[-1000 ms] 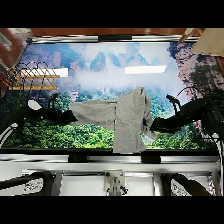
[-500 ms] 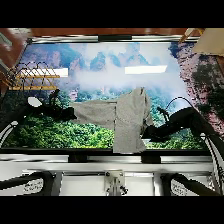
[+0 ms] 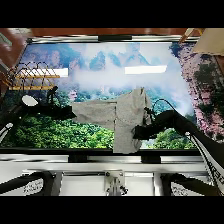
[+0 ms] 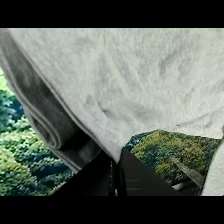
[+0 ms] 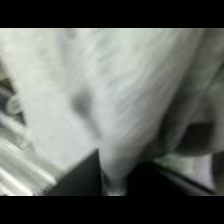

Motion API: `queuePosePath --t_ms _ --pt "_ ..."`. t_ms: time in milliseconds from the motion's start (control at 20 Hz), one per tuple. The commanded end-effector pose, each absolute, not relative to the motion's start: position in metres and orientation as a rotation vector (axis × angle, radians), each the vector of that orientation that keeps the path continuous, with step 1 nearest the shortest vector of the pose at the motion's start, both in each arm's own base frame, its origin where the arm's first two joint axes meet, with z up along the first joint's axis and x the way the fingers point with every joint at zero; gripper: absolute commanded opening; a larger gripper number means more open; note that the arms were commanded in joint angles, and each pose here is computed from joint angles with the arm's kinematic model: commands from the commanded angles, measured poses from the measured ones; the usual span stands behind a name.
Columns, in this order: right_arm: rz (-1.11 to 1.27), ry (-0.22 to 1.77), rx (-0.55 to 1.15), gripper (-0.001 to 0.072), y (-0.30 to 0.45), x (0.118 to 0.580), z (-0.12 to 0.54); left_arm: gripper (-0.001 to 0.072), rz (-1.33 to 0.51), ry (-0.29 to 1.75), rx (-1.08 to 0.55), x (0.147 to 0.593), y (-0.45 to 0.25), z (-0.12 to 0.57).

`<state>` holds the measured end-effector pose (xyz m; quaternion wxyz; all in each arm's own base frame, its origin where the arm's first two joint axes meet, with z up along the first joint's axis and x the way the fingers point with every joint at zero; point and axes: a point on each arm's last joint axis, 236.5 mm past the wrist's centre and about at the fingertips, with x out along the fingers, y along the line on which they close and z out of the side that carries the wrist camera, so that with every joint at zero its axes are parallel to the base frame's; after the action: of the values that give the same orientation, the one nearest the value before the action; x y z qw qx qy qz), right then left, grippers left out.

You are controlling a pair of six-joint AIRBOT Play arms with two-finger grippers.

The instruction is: Fold the shirts.

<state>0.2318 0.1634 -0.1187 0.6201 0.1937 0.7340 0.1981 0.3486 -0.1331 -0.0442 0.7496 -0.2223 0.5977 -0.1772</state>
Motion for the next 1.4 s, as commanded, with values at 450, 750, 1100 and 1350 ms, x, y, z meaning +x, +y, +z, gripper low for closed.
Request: queuePosePath --t_ms 450,750,1100,1350 --pt "0.644 0.674 0.138 0.0059 0.161 0.330 0.248 0.0028 -0.473 0.627 -0.190 0.353 -0.116 0.232" --pt "0.493 -0.092 0.014 0.0059 0.113 0.226 0.511 0.0028 -0.494 0.096 -0.187 0.235 -0.114 0.446" --pt "0.428 -0.427 0.060 0.0059 0.091 0.174 0.599 0.0029 -0.514 0.053 -0.244 0.181 -0.116 0.461" --pt "0.407 -0.336 0.071 0.0059 0.091 0.238 0.580 0.0028 -0.487 0.178 -0.232 0.204 -0.114 0.423"
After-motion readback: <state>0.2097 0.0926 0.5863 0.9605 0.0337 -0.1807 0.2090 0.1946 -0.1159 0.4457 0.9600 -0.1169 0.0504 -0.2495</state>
